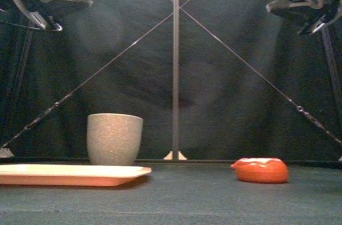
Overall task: Pick the red chile then place it on the pink plate
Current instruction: Pick the red chile
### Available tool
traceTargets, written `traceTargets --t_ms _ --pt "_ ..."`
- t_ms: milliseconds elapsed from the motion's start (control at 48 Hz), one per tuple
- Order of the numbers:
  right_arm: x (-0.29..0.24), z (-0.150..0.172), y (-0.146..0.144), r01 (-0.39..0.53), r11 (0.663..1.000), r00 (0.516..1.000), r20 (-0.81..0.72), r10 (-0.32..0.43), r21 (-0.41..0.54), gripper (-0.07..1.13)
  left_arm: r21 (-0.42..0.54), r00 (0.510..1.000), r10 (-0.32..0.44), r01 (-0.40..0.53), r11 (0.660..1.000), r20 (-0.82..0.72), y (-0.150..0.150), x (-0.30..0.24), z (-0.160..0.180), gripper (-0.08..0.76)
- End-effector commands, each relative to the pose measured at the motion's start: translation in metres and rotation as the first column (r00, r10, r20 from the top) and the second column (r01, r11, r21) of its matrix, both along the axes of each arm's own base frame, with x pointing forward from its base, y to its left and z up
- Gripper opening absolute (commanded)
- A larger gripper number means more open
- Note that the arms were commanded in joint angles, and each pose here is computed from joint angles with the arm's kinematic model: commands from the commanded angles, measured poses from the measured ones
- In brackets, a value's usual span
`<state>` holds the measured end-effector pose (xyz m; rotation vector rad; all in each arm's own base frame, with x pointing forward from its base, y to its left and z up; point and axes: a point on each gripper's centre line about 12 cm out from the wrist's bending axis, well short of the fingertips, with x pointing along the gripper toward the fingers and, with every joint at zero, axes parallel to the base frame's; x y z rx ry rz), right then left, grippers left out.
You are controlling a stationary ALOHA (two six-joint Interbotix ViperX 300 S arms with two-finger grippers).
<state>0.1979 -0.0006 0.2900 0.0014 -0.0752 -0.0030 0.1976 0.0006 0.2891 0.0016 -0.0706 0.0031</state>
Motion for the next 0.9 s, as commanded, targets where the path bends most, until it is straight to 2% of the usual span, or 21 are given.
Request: traceTargets --t_ms 21,125,229,354,438,521,667,896 --pt "0.009 0.005 -0.004 0.019 0.999 1.0 -0.012 -0.018 0.041 0.01 0.0 1.0 0.018 -0.018 1.0 0.015 0.004 -0.001 0.003 -0.058" --pt "0.025 -0.008 -0.016 0.093 0.981 0.989 -0.125 -0.072 0.171 0.06 -0.001 0.999 0.024 -0.024 1.0 0.025 0.005 -0.003 0.005 -0.024" --pt "0.044 -0.036 -0.037 0.232 0.933 0.93 -0.345 -0.13 0.273 0.07 0.002 1.0 0.023 -0.023 1.0 0.021 0.004 -0.004 0.003 -0.019" --pt "0.056 -0.06 -0.062 0.36 0.891 0.828 -0.535 -0.169 0.276 0.09 0.003 1.0 0.025 -0.025 1.0 0.018 0.005 -0.004 0.002 -0.019" --pt "0.063 -0.073 -0.077 0.416 0.874 0.762 -0.622 -0.183 0.252 0.11 0.005 1.0 0.025 -0.025 1.0 0.018 0.005 -0.004 0.002 -0.019" --pt "0.068 -0.081 -0.087 0.444 0.866 0.72 -0.666 -0.192 0.231 0.16 0.006 1.0 0.026 -0.026 1.0 0.009 0.005 -0.004 0.001 -0.019" --pt "0.074 -0.094 -0.105 0.493 0.846 0.664 -0.717 -0.213 0.205 0.33 0.006 1.0 0.026 -0.026 1.0 0.008 0.005 -0.004 0.001 -0.019" --pt "0.08 -0.119 -0.129 0.553 0.815 0.58 -0.782 -0.227 0.173 0.74 0.008 0.999 0.034 -0.034 0.999 0.005 0.007 -0.005 -0.001 -0.019"
